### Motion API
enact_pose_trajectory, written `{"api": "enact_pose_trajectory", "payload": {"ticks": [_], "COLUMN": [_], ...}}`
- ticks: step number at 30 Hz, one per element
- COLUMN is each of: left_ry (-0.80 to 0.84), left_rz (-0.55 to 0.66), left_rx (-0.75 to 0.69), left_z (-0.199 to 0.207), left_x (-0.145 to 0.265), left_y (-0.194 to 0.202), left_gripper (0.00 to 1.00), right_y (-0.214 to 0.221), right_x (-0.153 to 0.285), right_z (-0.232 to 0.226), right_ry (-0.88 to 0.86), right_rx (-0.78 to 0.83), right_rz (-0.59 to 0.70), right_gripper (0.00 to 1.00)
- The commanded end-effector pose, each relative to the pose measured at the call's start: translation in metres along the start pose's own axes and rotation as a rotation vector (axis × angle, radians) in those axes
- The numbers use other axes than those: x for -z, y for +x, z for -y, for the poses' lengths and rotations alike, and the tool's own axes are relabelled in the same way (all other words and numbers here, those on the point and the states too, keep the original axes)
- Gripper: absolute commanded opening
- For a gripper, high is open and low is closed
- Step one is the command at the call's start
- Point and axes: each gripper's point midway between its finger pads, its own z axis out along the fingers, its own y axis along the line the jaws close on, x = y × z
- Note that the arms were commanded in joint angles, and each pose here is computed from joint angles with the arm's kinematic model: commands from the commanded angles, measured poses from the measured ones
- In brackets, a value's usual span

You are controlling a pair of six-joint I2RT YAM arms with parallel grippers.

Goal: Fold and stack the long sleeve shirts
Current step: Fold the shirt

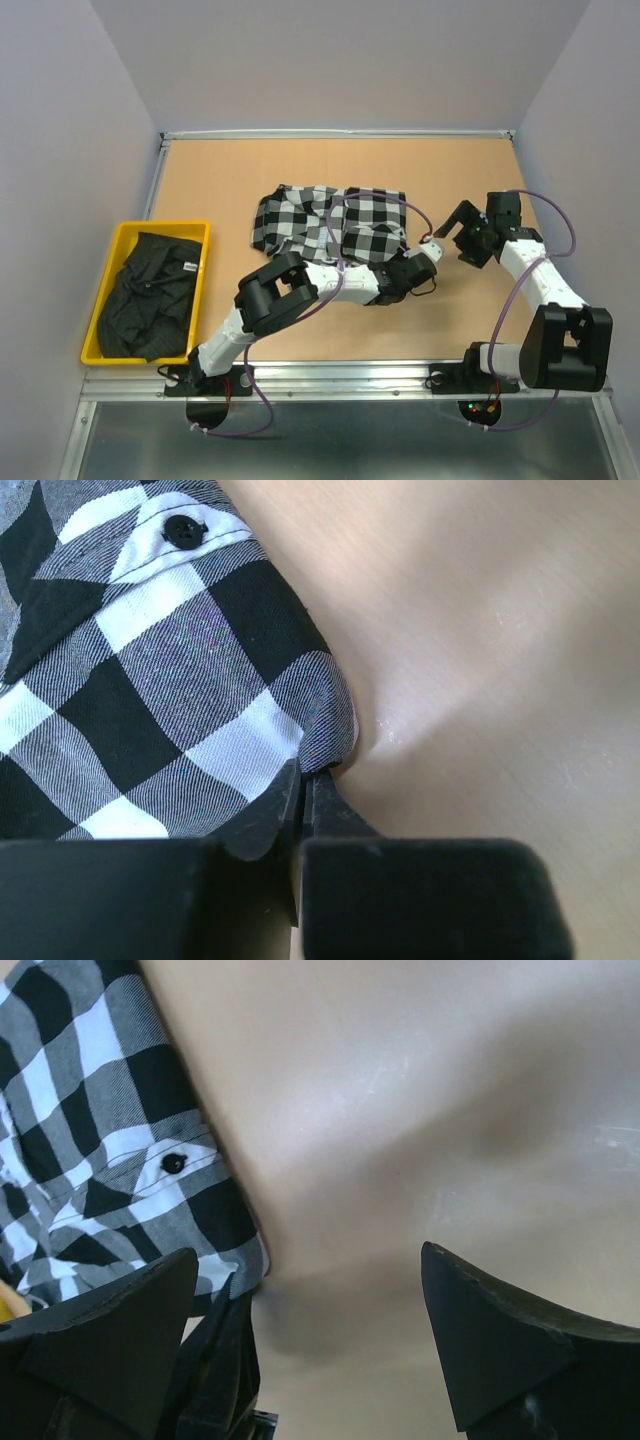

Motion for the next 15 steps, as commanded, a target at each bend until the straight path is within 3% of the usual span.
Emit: {"api": "enact_pose_trajectory", "payload": {"ticks": [1, 8, 15], "left_ry": [-0.046, 0.021, 0.096], "left_rz": [0.053, 0.117, 0.117], "left_rx": [0.063, 0.191, 0.269], "left_z": [-0.015, -0.033, -0.035], "left_x": [0.011, 0.036, 0.045], "left_y": [-0.024, -0.056, -0.062], "left_gripper": [0.04, 0.02, 0.02], "right_y": [0.005, 0.017, 0.040], "right_x": [-0.008, -0.025, -0.064], "right_z": [-0.031, -0.063, -0.078], "right_ry": [-0.194, -0.399, -0.490], "right_rx": [-0.007, -0.070, -0.129], "right_rz": [-0.042, -0.128, -0.251], "right_gripper": [0.97, 1.00, 1.00]}}
